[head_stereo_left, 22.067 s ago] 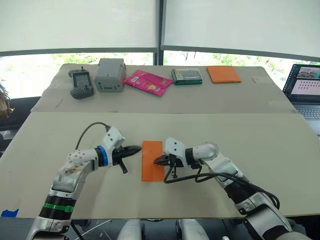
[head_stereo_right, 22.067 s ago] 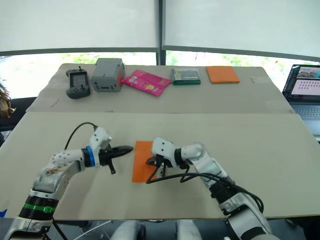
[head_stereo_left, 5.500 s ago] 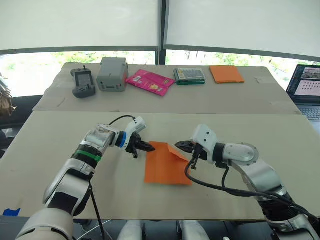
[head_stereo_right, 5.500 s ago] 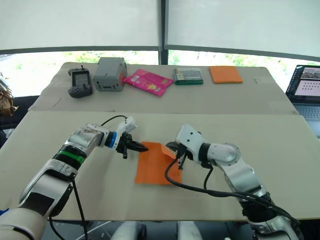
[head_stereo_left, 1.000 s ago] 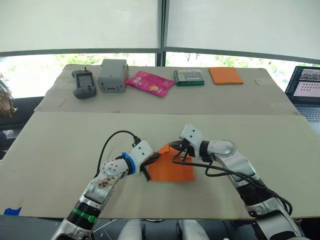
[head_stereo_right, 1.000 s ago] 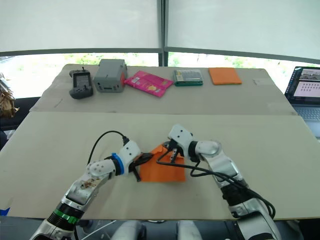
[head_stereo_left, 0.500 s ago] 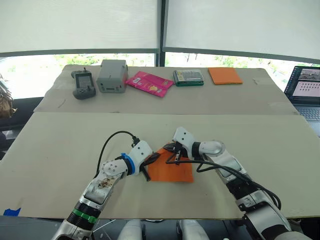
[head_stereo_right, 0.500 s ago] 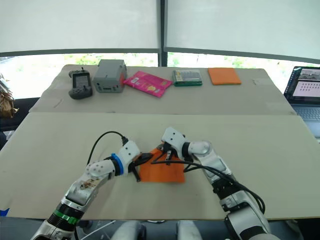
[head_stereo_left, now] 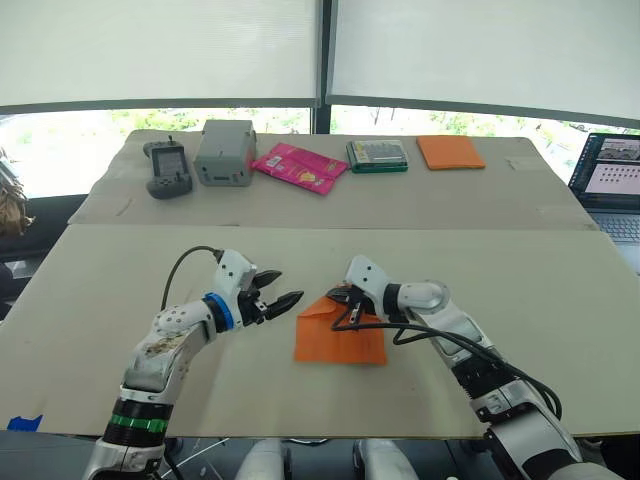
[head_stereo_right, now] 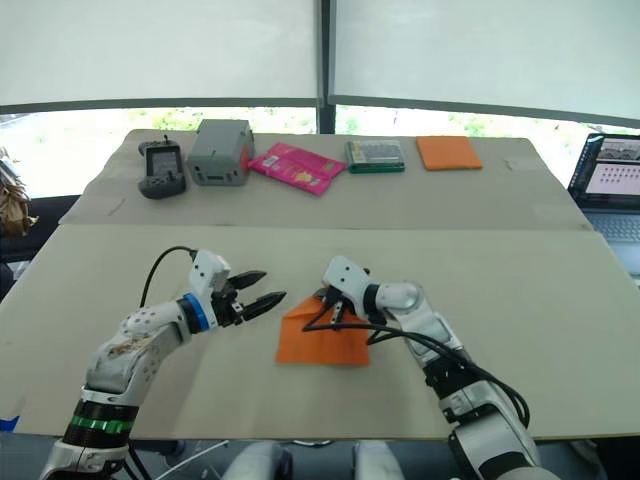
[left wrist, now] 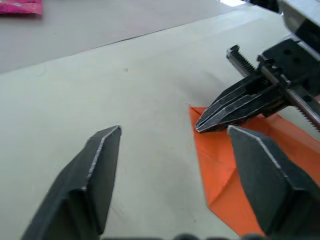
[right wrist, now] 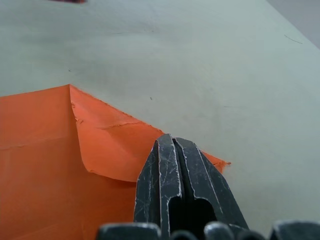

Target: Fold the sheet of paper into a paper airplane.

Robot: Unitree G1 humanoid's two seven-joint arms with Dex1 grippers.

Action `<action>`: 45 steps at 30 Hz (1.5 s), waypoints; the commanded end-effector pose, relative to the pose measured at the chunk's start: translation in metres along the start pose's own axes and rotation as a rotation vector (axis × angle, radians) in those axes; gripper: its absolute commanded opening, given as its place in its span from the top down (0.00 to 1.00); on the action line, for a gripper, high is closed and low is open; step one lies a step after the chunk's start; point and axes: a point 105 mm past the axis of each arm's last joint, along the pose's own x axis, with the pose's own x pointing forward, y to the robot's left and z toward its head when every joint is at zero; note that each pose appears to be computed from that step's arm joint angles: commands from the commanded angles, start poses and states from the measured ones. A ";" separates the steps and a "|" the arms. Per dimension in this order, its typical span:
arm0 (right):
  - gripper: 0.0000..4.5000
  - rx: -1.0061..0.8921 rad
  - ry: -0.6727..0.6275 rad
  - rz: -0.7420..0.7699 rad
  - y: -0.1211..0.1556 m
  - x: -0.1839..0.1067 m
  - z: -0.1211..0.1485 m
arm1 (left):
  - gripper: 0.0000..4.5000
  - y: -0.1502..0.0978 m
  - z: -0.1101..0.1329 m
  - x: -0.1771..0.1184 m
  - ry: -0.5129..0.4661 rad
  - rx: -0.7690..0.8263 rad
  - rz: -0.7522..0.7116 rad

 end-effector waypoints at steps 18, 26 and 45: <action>1.00 -0.018 -0.017 0.010 0.014 0.008 0.002 | 0.99 -0.029 -0.055 0.018 0.226 0.111 -0.109; 1.00 -0.014 0.012 0.041 0.030 0.017 -0.007 | 0.99 -0.035 -0.059 0.022 0.230 0.086 -0.108; 1.00 0.051 0.050 -0.252 -0.032 -0.014 -0.019 | 0.99 -0.039 -0.064 0.021 0.240 0.081 -0.118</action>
